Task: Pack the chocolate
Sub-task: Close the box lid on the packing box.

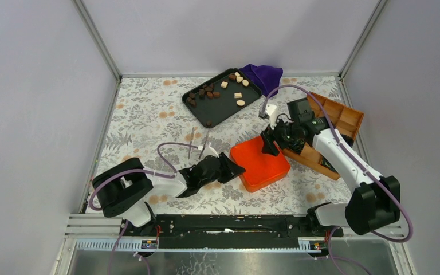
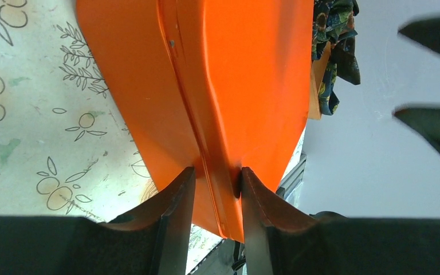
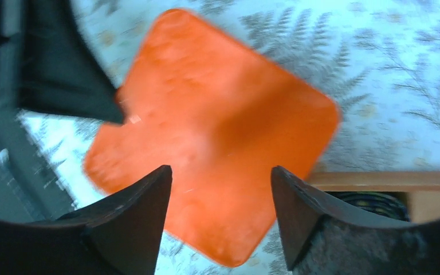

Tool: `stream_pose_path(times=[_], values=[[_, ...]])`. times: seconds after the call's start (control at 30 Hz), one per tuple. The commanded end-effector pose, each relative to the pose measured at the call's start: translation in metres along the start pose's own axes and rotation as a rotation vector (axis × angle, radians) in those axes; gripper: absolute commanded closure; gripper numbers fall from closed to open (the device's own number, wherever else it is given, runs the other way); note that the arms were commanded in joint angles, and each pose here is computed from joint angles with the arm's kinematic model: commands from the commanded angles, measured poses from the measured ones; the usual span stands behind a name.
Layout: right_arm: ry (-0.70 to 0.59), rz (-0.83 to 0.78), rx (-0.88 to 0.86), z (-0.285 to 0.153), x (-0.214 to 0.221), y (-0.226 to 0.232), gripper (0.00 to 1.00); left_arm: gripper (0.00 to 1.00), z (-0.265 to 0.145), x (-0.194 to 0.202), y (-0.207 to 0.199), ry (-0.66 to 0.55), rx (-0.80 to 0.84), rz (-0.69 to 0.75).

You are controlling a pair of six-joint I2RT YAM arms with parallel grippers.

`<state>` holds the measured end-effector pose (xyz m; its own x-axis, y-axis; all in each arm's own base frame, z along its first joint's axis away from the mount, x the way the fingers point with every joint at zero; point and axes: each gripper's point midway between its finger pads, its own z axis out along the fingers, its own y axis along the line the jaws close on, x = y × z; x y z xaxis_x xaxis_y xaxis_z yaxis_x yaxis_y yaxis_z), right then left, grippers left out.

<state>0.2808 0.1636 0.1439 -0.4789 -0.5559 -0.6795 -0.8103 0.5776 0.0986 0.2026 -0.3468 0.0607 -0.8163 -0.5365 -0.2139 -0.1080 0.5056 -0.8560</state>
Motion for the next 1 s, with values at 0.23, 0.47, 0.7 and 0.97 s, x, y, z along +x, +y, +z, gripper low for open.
stream_pose_path(times=[0.23,0.47,0.7,0.97], values=[[0.172,-0.442,-0.440,0.024,0.084,0.119,0.85,0.77,0.003,0.017,0.071,0.093,-0.232,0.096],[0.478,-0.424,-0.436,0.054,0.141,0.109,0.91,0.82,0.003,0.019,0.069,0.102,-0.214,0.096],[0.231,-0.433,-0.401,0.021,0.064,0.115,0.80,0.82,0.007,0.019,0.057,0.115,-0.188,0.118],[0.080,-0.207,-0.047,-0.012,0.010,0.016,0.68,0.72,0.015,0.012,0.038,0.127,-0.166,0.157]])
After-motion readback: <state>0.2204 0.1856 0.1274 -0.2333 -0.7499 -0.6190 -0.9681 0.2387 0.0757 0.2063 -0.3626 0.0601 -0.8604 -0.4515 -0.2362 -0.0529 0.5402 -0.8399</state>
